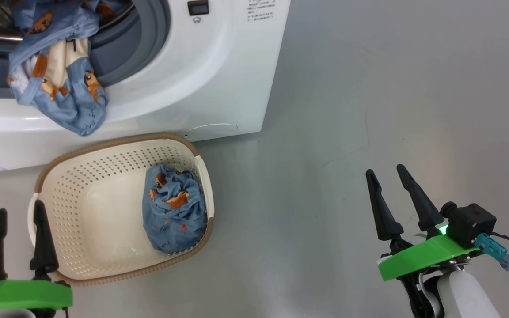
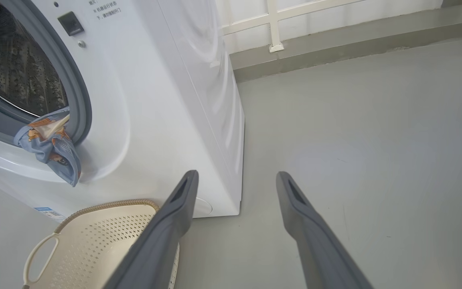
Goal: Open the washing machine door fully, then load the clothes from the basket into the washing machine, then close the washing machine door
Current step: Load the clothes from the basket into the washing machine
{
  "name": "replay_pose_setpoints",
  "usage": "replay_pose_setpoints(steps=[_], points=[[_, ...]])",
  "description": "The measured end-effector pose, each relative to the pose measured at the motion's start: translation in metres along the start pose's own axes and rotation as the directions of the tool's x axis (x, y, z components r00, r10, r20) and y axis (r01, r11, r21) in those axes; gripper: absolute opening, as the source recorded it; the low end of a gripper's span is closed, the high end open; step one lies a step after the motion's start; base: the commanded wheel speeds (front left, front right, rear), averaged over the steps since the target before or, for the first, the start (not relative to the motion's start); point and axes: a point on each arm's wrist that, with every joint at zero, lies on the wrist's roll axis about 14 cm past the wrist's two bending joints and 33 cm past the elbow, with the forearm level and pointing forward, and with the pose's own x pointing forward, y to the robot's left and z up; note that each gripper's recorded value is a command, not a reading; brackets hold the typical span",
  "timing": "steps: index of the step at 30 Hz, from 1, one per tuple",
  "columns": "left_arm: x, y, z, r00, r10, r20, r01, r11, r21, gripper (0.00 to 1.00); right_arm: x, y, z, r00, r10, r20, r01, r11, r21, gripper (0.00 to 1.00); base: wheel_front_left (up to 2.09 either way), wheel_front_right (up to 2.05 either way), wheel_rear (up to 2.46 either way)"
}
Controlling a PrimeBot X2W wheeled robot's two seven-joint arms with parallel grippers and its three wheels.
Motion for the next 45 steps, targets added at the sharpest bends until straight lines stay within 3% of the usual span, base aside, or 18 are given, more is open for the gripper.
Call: replay_pose_setpoints(steps=[16,31,45], points=[[0.008,-0.007,-0.008,0.999,-0.025,-0.019,0.025,1.0,-0.016,1.0,0.001,-0.003,-0.006,1.0,-0.006,-0.016,0.006,1.0,0.001,1.0,0.0,0.0,0.0],[0.078,-0.03,-0.024,0.993,-0.104,-0.061,0.102,0.994,-0.027,1.0,0.009,-0.012,-0.021,0.998,-0.031,-0.046,0.031,1.0,-0.001,1.0,0.0,0.0,0.0],[0.131,-0.031,-0.047,0.984,-0.104,-0.143,0.102,0.995,-0.021,1.0,0.017,-0.021,-0.029,0.997,-0.05,-0.058,0.049,0.999,-0.01,1.0,0.0,0.0,0.0]])
